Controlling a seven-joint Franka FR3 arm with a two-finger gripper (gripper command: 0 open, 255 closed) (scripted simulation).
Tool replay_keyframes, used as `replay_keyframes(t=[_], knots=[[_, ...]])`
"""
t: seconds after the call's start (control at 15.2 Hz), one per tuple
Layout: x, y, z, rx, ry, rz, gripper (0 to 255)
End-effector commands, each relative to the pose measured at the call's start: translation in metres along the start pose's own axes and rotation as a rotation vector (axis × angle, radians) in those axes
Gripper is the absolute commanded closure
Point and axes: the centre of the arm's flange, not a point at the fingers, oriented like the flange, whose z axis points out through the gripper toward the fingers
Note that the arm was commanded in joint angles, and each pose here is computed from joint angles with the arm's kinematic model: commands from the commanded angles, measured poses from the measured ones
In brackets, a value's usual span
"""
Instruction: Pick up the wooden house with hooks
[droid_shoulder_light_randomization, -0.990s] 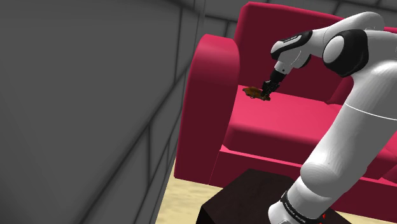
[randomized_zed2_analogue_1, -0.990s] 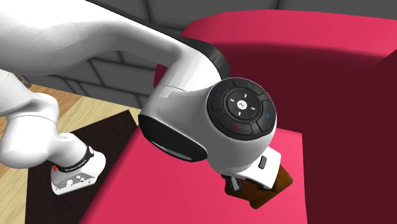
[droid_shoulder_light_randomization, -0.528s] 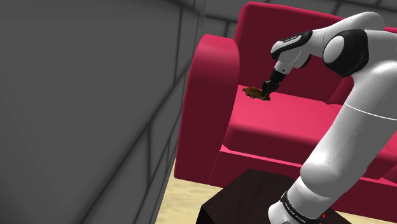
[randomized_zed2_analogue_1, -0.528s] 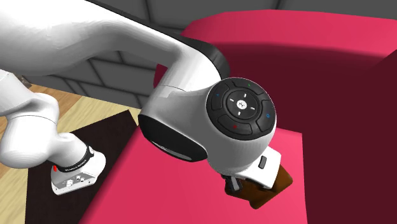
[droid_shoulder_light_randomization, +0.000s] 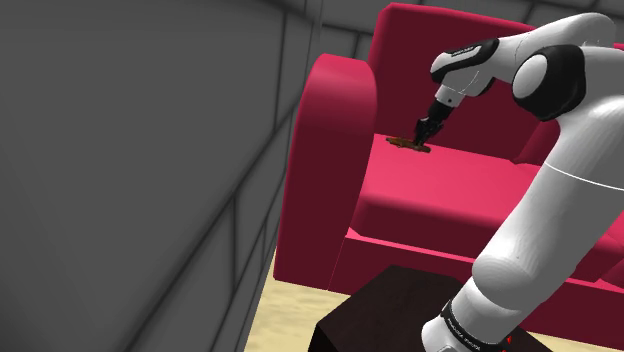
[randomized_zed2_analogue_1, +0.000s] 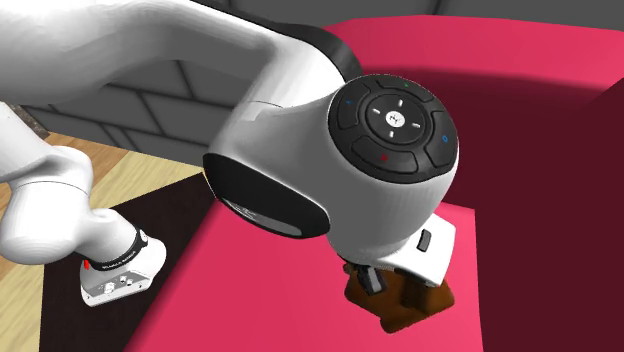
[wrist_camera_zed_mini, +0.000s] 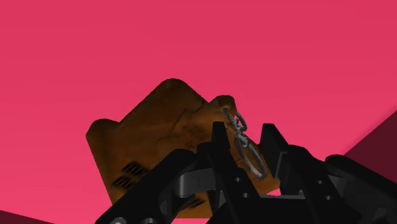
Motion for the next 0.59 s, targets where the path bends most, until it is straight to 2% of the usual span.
replay_keyframes(t=[0.0,0.4,0.53], knots=[[0.0,-0.001,-0.012,0.0,0.0,0.0,255],[0.005,-0.005,-0.043,0.0,0.0,0.0,255],[0.005,-0.006,-0.044,0.0,0.0,0.0,255]])
